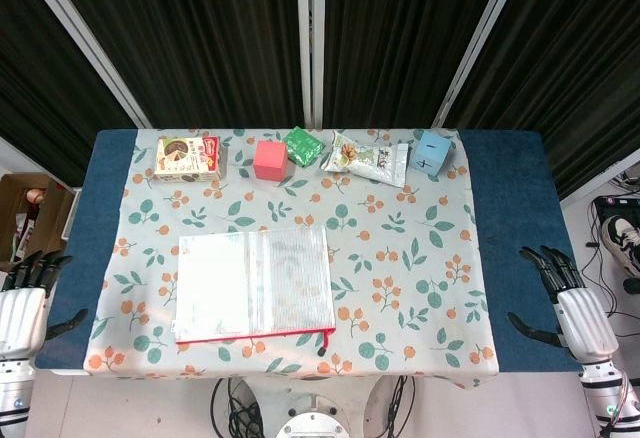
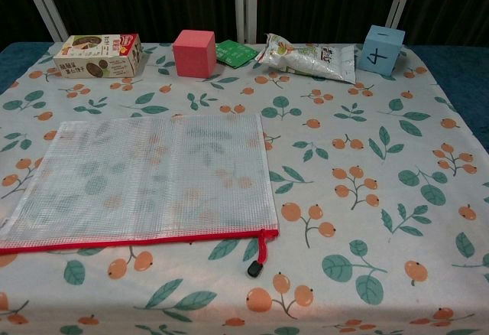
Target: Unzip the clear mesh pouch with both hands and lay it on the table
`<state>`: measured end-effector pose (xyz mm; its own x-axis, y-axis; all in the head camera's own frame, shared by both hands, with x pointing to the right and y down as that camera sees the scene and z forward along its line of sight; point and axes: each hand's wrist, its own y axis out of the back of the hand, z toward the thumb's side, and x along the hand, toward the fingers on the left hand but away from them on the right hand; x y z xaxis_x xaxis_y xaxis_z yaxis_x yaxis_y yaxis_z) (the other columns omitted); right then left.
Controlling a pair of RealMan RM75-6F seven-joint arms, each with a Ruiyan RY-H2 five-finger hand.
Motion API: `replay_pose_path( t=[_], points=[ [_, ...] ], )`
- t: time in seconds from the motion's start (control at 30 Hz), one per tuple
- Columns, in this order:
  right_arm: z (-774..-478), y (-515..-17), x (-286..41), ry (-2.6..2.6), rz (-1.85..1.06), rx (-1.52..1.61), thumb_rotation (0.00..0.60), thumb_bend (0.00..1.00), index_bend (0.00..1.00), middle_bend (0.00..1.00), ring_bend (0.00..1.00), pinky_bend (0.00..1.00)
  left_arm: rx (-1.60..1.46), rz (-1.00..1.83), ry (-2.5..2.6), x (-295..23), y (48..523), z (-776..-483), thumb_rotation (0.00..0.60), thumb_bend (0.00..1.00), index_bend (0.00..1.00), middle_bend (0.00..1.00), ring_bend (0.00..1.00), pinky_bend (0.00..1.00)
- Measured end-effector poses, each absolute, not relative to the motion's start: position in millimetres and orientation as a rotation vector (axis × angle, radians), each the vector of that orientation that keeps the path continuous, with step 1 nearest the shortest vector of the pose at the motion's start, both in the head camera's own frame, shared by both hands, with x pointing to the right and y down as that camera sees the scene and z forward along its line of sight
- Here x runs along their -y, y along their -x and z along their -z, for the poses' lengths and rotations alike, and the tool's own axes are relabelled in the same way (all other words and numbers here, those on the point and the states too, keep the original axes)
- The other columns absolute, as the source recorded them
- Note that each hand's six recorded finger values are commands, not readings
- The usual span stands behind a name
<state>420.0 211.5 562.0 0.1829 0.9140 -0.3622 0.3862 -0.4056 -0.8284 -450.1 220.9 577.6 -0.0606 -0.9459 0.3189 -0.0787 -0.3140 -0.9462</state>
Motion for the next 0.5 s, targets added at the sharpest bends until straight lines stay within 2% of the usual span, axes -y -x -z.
replay_pose_path(
  t=[0.23, 0.33, 0.5],
  points=[
    [-566, -419, -209, 1.893, -1.204, 1.213, 0.600, 0.14, 0.00, 0.15, 0.00, 0.01, -1.091, 1.441, 1.510, -223, 435, -579, 0.600, 0.09, 0.23, 0.18, 0.12, 0.18],
    [-562, -417, -210, 1.893, -1.197, 1.214, 0.600, 0.14, 0.00, 0.15, 0.00, 0.01, -1.046, 1.397, 1.548, -220, 421, -580, 0.600, 0.09, 0.26, 0.21, 0.15, 0.19],
    [-549, -412, -210, 1.888, -1.157, 1.204, 0.600, 0.14, 0.00, 0.15, 0.00, 0.01, -0.881, 1.224, 1.681, -210, 370, -589, 0.600, 0.09, 0.31, 0.23, 0.18, 0.23]
  ],
)
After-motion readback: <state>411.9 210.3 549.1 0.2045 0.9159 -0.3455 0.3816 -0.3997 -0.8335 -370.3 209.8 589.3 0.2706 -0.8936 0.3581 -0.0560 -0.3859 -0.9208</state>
